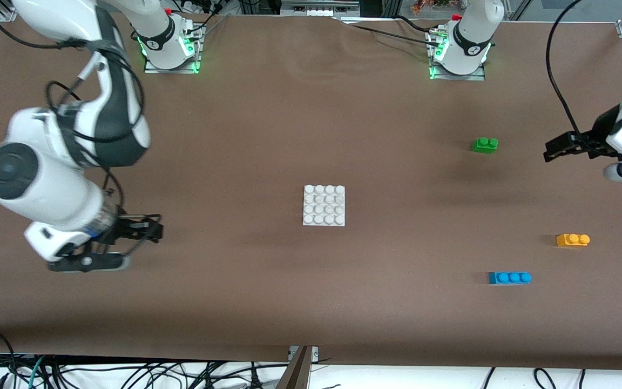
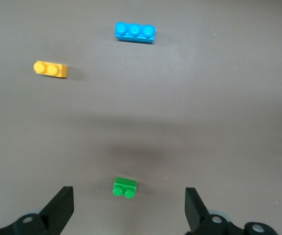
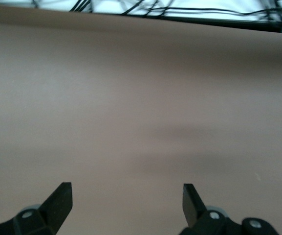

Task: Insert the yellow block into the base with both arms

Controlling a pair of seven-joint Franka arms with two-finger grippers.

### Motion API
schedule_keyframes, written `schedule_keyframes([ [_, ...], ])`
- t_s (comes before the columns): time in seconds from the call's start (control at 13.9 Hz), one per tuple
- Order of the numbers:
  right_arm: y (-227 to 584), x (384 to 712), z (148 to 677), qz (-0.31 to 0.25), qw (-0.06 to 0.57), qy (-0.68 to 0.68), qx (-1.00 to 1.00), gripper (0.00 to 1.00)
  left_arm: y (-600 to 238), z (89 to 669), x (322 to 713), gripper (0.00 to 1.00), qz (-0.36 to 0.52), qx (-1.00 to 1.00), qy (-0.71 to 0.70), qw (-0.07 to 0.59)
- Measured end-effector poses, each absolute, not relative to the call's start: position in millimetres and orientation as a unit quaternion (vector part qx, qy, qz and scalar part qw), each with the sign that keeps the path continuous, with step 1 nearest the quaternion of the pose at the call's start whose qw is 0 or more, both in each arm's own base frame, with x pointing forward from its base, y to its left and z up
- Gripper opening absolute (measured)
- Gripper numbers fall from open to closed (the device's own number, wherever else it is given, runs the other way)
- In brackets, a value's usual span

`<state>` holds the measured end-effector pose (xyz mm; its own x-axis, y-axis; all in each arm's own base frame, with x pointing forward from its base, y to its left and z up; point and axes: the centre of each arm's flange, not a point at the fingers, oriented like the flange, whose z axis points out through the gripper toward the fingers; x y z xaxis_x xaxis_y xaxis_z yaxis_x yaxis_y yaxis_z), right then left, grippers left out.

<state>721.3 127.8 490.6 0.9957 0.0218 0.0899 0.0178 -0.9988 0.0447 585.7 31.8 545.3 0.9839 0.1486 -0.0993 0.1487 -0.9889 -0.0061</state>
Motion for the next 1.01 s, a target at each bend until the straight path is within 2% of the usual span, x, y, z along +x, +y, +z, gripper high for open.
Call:
schedule_keyframes([
  [0.29, 16.1, 695.9, 566.4, 0.077, 0.003, -0.051, 0.996, 1.00, 73.9, 491.9, 609.2, 1.00, -0.068, 0.994, 0.081, 0.004],
  [0.5, -15.1, 652.2, 609.9, 0.075, -0.013, -0.070, 0.995, 1.00, 115.2, 438.5, 636.1, 1.00, -0.040, 0.997, 0.061, 0.005],
  [0.72, -48.5, 614.7, 624.0, 0.061, -0.020, -0.081, 0.995, 1.00, 154.5, 384.8, 652.4, 1.00, -0.019, 0.999, 0.045, 0.001],
  [1.01, -69.0, 603.0, 607.9, 0.041, -0.005, -0.020, 0.999, 1.00, 183.9, 336.3, 668.6, 1.00, 0.021, 0.999, 0.020, -0.028],
])
